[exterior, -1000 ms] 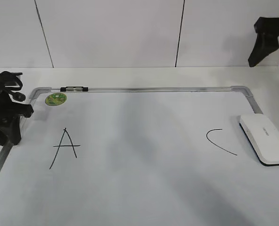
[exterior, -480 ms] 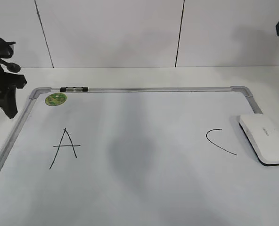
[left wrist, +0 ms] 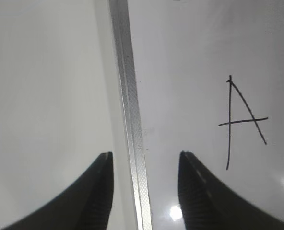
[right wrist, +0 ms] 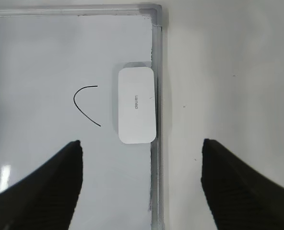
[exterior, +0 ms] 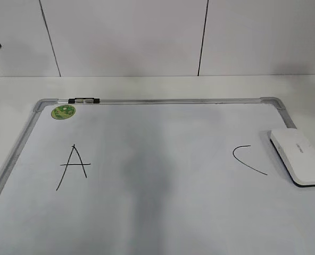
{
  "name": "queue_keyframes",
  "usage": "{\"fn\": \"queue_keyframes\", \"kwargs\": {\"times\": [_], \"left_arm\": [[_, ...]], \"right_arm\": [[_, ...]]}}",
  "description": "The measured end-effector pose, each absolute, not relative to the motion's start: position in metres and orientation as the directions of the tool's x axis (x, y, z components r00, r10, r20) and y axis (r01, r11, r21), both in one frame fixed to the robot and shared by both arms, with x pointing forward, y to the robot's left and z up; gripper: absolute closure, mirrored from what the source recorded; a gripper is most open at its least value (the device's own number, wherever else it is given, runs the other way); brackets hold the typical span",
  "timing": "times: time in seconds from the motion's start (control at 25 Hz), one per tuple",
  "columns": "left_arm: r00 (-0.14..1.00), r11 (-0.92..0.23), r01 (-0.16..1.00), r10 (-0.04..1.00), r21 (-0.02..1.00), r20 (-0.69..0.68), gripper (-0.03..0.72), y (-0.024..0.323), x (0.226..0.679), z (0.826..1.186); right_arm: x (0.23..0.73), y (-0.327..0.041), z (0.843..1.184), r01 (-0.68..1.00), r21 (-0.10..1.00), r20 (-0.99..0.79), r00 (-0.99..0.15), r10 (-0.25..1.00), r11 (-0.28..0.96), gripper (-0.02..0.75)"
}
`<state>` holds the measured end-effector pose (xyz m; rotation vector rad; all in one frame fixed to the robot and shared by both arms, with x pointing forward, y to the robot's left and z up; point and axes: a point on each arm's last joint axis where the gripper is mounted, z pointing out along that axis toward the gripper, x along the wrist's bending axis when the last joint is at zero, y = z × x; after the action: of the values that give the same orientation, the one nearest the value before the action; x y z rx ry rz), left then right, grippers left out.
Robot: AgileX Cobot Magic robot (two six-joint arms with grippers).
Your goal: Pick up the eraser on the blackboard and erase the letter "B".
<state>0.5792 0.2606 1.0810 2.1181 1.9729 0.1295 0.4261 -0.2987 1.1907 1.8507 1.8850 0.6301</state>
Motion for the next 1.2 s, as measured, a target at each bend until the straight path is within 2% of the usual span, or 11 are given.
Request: {"fn": "queue_keyframes", "kwargs": {"times": [0.24, 0.4, 0.8, 1.2], "left_arm": [[0.104, -0.058, 0.920, 0.990, 0.388, -0.099, 0.364, 0.264, 0.544, 1.135], [0.111, -0.058, 0.900, 0.989, 0.432, -0.097, 0.368, 0.267, 0.513, 1.150], [0.128, -0.092, 0.881, 0.991, 0.463, -0.046, 0.380, 0.279, 0.419, 1.143], [0.164, -0.127, 0.822, 0.986, 0.555, -0.017, 0.468, 0.288, 0.329, 1.117]], "right_arm": [[0.367, -0.297, 1.190, 0.752, 0.660, 0.020, -0.031, 0.999, 0.010, 0.147], [0.328, -0.294, 1.180, 0.710, 0.704, 0.033, -0.042, 0.999, 0.007, 0.147], [0.261, -0.293, 1.129, 0.654, 0.756, 0.007, -0.066, 0.998, 0.038, 0.148], [0.232, -0.292, 1.081, 0.623, 0.781, 0.001, -0.069, 0.998, 0.042, 0.148]]}}
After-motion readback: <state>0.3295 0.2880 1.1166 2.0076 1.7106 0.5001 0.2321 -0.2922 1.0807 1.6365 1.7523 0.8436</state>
